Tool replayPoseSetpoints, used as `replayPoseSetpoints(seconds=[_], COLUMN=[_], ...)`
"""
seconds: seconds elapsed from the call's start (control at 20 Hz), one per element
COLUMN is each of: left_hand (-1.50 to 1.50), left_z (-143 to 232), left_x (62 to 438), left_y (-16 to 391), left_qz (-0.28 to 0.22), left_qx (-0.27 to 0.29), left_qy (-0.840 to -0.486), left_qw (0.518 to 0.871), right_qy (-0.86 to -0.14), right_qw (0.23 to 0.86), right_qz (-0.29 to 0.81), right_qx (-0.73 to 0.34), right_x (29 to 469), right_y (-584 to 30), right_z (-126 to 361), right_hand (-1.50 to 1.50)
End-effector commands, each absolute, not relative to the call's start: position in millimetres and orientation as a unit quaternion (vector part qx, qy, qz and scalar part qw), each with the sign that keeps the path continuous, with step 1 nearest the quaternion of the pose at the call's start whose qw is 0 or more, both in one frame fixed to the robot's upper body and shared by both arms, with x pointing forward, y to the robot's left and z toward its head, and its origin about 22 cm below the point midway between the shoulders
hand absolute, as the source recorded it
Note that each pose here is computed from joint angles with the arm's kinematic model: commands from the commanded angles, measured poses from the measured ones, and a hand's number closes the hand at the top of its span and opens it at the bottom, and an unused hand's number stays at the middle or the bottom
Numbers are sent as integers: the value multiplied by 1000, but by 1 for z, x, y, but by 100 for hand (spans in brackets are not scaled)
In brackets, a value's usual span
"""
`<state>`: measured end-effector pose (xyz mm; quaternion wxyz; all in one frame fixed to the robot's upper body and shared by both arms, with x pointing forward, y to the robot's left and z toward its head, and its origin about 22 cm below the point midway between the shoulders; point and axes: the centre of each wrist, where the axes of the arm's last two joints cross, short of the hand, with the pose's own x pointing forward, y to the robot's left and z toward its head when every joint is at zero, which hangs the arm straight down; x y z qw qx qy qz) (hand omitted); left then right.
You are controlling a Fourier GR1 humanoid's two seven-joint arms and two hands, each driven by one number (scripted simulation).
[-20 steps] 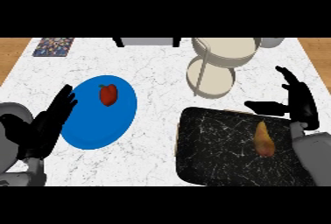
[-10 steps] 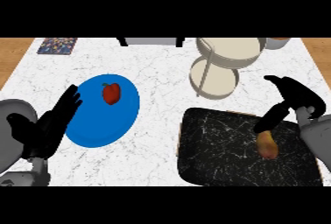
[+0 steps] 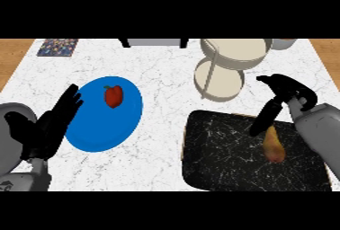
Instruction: Pick the pear from the tray and place it in the tiered basket
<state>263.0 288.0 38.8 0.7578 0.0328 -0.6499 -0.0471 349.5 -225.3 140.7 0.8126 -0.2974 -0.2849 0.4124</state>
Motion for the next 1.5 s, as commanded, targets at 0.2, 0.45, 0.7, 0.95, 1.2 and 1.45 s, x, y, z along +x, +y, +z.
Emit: replayPoseSetpoints(seconds=[0.2, 0.45, 0.7, 0.95, 1.2, 1.45], left_hand=[0, 0, 0, 0, 0, 0], left_z=[28, 24, 33, 23, 29, 24], left_x=[249, 254, 268, 241, 251, 258], left_y=[287, 295, 286, 284, 293, 295], left_qz=[-38, -40, -36, -41, -47, -43], left_qx=[36, 37, 39, 31, 36, 39], left_qy=[-652, -649, -649, -652, -649, -646], left_qw=[757, 759, 759, 756, 759, 761], right_qy=[-154, -138, -146, -145, -135, -106], right_qw=[836, 830, 813, 801, 805, 833], right_qz=[398, 413, 420, 415, 427, 444], right_qx=[-346, -349, -376, -406, -389, -314], right_x=[348, 341, 320, 320, 324, 316], right_y=[-215, -230, -226, -253, -246, -260], right_z=[99, 85, 61, 60, 49, 39], right_hand=[-150, -150, -150, -150, -150, 150])
